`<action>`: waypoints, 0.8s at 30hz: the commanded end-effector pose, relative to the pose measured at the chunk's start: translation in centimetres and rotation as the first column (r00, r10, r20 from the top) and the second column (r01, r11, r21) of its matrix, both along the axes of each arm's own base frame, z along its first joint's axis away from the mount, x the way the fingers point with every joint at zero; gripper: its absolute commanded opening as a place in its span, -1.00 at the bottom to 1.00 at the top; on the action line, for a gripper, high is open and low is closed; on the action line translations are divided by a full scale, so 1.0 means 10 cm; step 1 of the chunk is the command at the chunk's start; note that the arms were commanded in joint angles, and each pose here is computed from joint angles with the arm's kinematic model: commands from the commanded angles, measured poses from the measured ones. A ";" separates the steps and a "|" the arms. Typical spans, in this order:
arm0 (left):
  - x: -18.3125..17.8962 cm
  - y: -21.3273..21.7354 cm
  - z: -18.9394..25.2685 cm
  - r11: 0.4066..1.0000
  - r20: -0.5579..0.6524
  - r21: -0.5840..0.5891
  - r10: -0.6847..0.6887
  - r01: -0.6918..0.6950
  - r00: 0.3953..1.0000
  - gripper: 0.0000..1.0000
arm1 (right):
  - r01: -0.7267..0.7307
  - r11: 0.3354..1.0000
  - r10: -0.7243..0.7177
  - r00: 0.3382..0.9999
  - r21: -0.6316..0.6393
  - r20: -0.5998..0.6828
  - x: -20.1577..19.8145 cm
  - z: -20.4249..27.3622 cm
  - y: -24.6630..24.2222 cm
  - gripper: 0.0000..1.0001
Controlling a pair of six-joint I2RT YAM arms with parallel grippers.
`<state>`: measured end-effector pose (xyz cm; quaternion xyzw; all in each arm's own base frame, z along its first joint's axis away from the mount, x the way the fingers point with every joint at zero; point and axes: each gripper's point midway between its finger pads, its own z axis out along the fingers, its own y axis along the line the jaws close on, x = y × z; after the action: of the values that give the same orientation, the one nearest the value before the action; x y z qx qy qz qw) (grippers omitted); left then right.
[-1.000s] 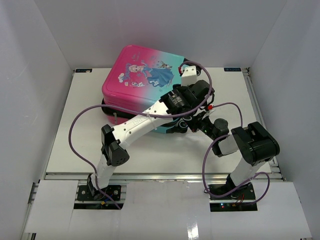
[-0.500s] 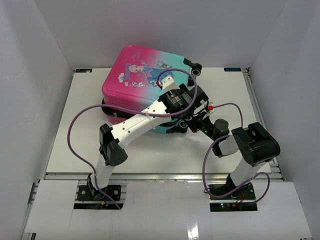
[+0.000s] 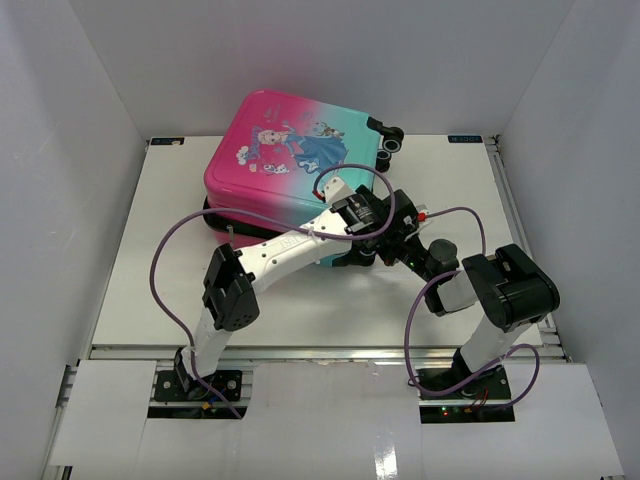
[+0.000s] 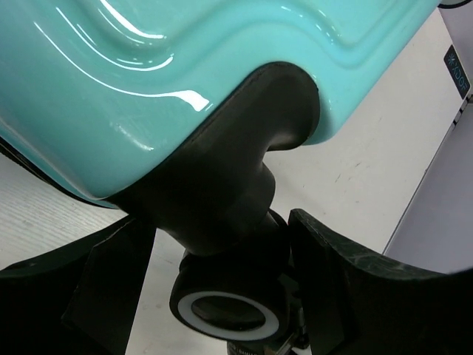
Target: Pack the luggage
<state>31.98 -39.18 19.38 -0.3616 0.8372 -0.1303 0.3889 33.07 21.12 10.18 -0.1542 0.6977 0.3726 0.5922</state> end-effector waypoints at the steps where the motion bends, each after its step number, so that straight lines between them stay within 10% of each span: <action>1: 0.20 0.05 0.12 0.996 0.086 -0.029 0.090 -0.088 0.992 0.68 | 0.010 0.993 -0.056 0.912 0.114 0.406 -0.06 0.90 -0.12 -0.84; 6: 0.22 0.04 0.08 0.994 0.101 -0.066 0.095 -0.089 0.990 0.31 | 0.011 0.994 -0.056 0.911 0.113 0.408 -0.07 0.90 -0.12 -0.84; 11: 0.13 0.26 -0.01 0.990 0.101 -0.063 0.131 -0.125 0.986 -1.00 | 0.013 0.994 -0.056 0.915 0.110 0.399 -0.08 0.87 -0.12 -0.85; 24: -0.52 1.54 0.03 0.952 0.048 0.016 0.306 -0.307 0.951 -1.00 | 0.012 0.993 -0.058 0.921 0.120 0.386 -0.12 0.85 -0.06 -0.84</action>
<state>29.76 -35.99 18.94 -0.4399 0.7872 -0.1894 0.3886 31.03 22.60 10.10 -0.1889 0.6871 0.4023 0.5748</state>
